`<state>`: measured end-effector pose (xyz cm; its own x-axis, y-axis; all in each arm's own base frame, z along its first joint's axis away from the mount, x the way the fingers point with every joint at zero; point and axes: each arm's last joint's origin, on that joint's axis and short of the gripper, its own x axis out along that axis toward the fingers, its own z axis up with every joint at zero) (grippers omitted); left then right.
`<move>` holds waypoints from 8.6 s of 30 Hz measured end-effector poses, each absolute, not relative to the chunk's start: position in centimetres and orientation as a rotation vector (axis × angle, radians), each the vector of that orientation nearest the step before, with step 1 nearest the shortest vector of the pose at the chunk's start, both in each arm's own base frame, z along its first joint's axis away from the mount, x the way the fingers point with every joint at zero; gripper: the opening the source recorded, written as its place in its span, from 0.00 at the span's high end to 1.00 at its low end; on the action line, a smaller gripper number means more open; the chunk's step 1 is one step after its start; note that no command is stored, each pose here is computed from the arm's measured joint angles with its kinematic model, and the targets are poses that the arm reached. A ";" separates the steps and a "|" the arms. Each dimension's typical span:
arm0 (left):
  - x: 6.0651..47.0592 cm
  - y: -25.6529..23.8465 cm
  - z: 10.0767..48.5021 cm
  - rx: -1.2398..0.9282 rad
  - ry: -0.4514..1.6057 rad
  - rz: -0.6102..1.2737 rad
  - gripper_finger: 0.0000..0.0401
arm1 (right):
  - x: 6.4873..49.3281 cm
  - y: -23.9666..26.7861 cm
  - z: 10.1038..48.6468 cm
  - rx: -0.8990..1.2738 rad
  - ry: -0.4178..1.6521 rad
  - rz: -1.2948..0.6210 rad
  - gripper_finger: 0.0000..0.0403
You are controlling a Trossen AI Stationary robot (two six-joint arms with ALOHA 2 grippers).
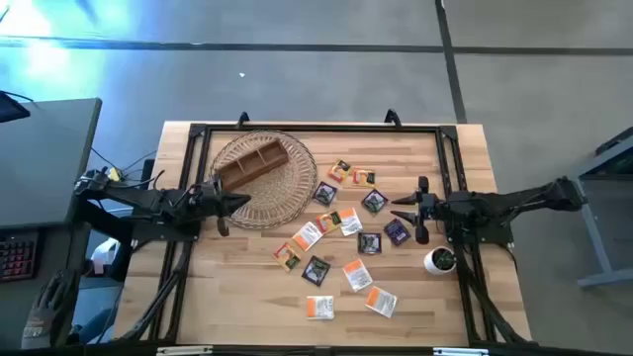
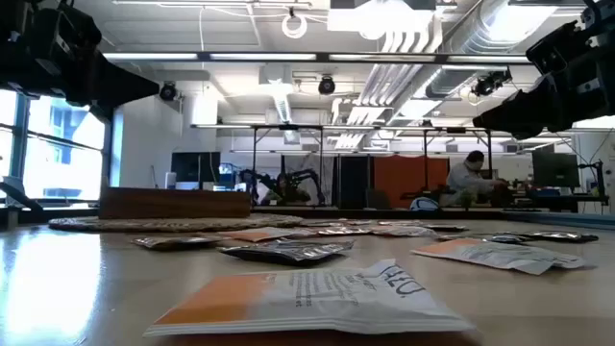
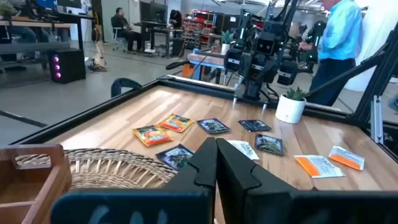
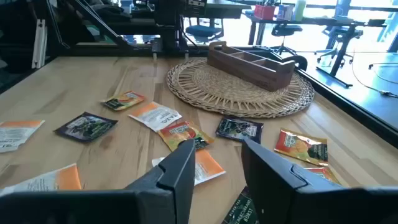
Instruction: Pick & Place Tea
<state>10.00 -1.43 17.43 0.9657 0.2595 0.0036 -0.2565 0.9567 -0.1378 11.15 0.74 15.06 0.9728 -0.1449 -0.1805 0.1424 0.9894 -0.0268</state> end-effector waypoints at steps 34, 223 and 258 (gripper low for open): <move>10.0 -1.4 17.4 -0.137 -0.022 0.262 1.00 | 11.2 0.7 15.1 -0.014 0.183 -0.145 0.68; 8.9 -1.1 21.8 -0.090 -0.436 0.295 0.73 | 21.0 -13.8 9.6 0.609 0.582 -0.922 0.68; 9.1 -1.2 21.6 -0.138 -0.424 0.263 0.73 | 21.4 -10.1 12.2 0.685 0.642 -0.680 0.68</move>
<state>9.06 -1.17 21.60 0.8784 0.2800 0.3874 -0.2229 0.9569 -0.1861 21.36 -10.07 12.24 0.6096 -0.3417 -0.7153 0.7340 0.5840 0.3466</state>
